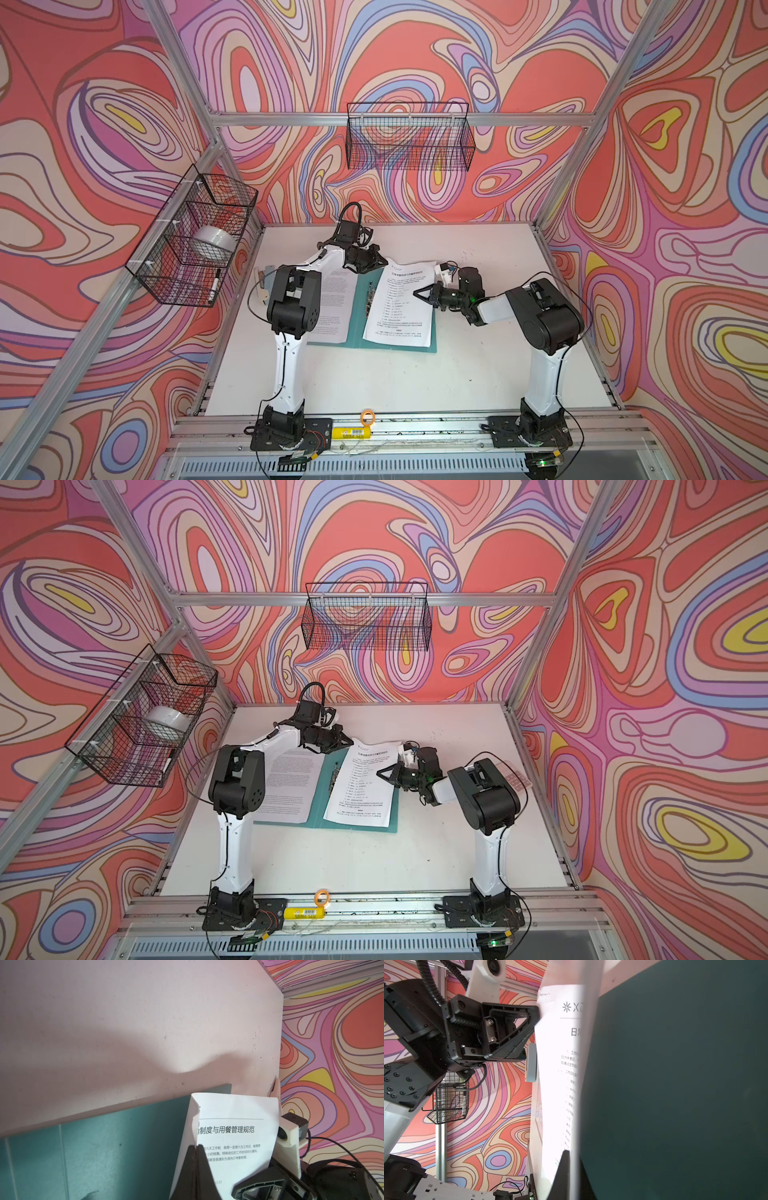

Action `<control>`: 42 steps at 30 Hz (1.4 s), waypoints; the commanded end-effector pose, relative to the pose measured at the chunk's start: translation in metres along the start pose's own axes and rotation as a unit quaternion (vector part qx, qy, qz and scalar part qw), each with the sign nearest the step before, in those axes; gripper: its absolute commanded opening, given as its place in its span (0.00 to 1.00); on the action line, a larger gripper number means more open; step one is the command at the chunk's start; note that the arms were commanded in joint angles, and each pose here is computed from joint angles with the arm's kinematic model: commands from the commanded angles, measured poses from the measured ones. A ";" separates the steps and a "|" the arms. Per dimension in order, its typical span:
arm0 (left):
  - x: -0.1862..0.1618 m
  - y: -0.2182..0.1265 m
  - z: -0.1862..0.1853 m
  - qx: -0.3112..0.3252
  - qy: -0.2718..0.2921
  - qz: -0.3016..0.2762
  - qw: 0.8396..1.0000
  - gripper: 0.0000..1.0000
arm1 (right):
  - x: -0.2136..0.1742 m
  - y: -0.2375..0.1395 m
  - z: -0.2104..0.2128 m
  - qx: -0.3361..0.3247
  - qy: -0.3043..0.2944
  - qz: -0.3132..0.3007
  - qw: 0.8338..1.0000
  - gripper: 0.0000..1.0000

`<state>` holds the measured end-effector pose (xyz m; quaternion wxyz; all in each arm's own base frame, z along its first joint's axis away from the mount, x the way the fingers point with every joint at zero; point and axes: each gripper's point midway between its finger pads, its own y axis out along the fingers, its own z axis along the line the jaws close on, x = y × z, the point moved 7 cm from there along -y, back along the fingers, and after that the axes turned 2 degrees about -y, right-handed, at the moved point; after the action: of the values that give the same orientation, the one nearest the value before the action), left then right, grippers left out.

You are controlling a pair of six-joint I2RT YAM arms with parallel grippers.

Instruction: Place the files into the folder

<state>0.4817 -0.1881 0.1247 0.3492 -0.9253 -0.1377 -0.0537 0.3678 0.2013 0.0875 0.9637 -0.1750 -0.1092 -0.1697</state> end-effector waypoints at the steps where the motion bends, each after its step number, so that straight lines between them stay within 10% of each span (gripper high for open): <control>1: -0.006 -0.001 0.001 0.004 -0.002 0.005 1.000 0.00 | -0.006 0.004 -0.008 -0.005 0.001 0.009 1.000 0.00; 24: -0.009 0.011 0.019 0.027 -0.019 0.008 0.999 0.02 | -0.004 0.000 -0.016 -0.091 -0.034 0.019 0.995 0.00; 35: -0.010 0.010 0.019 0.035 -0.016 0.004 0.999 0.50 | -0.001 -0.001 -0.016 -0.114 -0.049 0.021 0.992 0.00; 42: -0.008 0.005 0.014 0.035 -0.007 -0.005 0.999 0.58 | 0.001 0.003 -0.017 -0.098 -0.044 0.021 0.994 0.00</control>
<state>0.4790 -0.1833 0.1108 0.3740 -0.9147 -0.1479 -0.0391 0.3666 0.1925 0.0623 0.9388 -0.2899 -0.1108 -0.1494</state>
